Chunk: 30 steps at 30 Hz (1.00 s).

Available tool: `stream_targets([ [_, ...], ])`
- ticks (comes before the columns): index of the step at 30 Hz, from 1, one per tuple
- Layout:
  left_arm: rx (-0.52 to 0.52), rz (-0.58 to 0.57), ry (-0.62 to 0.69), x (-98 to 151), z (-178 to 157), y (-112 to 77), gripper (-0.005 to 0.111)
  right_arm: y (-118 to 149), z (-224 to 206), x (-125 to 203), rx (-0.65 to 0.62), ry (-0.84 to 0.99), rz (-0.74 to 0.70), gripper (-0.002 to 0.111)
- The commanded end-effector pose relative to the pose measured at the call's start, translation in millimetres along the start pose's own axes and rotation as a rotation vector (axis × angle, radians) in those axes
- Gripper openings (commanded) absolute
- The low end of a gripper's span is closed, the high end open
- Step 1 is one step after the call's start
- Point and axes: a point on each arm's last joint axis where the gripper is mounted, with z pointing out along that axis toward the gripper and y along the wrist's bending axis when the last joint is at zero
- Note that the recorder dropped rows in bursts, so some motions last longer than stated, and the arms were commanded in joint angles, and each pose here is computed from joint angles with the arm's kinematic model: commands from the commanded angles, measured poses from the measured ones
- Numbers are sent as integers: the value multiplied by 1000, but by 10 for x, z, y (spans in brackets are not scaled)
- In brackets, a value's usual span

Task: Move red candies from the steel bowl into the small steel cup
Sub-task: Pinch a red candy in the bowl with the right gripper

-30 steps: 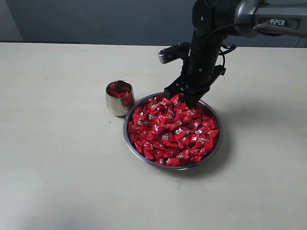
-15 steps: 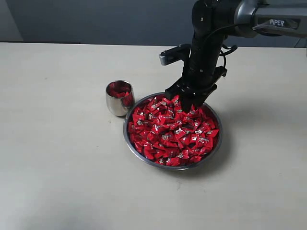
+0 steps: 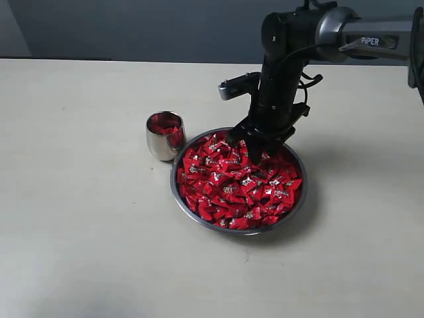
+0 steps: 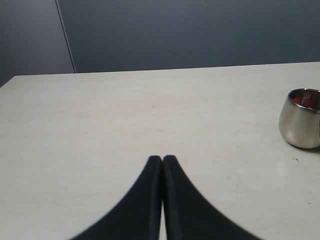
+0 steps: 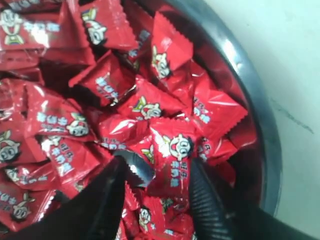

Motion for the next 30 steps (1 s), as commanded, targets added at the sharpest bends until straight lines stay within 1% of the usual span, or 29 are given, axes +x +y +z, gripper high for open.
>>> stream_targets([
  [1, -1, 0, -2, 9, 0, 0, 0, -40, 44, -13, 32, 4, -13, 40],
  [30, -1, 0, -2, 9, 0, 0, 0, -43, 51, -37, 34, -21, -8, 40],
])
